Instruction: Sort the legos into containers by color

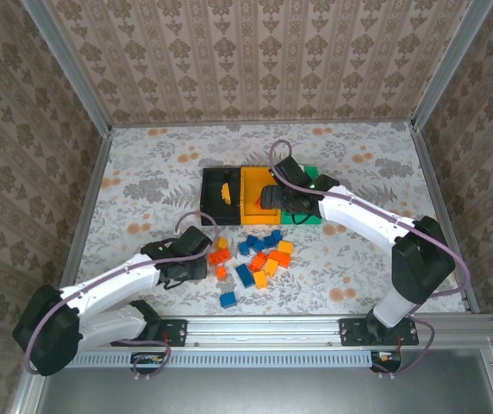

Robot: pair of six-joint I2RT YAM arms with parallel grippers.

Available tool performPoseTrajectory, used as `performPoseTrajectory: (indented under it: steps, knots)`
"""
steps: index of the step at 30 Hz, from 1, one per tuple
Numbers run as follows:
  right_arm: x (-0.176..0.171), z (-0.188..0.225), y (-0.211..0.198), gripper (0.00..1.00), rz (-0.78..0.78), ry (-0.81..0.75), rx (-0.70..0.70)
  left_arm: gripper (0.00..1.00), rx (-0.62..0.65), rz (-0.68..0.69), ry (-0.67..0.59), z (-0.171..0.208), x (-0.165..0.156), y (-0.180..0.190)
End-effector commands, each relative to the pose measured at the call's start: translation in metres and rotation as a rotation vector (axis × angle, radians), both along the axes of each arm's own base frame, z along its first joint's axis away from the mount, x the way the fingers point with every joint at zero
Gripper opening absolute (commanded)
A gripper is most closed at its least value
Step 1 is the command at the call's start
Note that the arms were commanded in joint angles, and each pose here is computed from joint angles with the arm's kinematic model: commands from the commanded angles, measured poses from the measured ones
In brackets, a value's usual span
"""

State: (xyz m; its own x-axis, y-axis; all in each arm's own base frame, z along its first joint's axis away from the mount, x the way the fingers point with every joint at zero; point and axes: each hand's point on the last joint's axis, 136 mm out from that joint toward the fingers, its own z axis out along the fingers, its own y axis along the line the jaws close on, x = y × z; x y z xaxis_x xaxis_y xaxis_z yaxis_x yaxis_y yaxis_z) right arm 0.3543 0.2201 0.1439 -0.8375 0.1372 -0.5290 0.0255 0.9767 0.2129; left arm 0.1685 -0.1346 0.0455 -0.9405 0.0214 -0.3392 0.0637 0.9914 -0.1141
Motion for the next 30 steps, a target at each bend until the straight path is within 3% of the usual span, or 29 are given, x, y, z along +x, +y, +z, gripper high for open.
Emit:
performPoseTrajectory:
  steps: [1, 5, 9, 15, 19, 25, 30]
  knots:
    - [-0.006, 0.011, -0.01, 0.87, -0.035, -0.028, 0.021, 0.27, -0.032, -0.022, -0.109, 0.05, 0.023, -0.01]
    - [-0.011, 0.009, -0.015, 0.87, -0.042, -0.039, 0.034, 0.27, -0.087, -0.043, -0.207, 0.095, 0.063, -0.035]
    - [-0.02, 0.004, -0.025, 0.88, -0.054, -0.029, 0.021, 0.28, -0.093, -0.05, -0.265, 0.112, 0.112, -0.057]
    - [-0.032, 0.002, -0.039, 0.88, -0.068, -0.023, 0.015, 0.28, -0.045, -0.012, -0.276, 0.102, 0.181, -0.073]
    - [-0.039, -0.003, -0.044, 0.88, -0.073, -0.015, 0.012, 0.29, -0.02, 0.025, -0.24, 0.082, 0.21, -0.077]
    - [-0.055, 0.0, -0.054, 0.89, -0.082, -0.013, 0.029, 0.59, -0.043, 0.05, -0.214, 0.069, 0.227, -0.086]
    - [-0.063, -0.002, -0.057, 0.9, -0.068, 0.002, 0.024, 0.77, -0.103, 0.043, -0.251, 0.093, 0.224, -0.094]
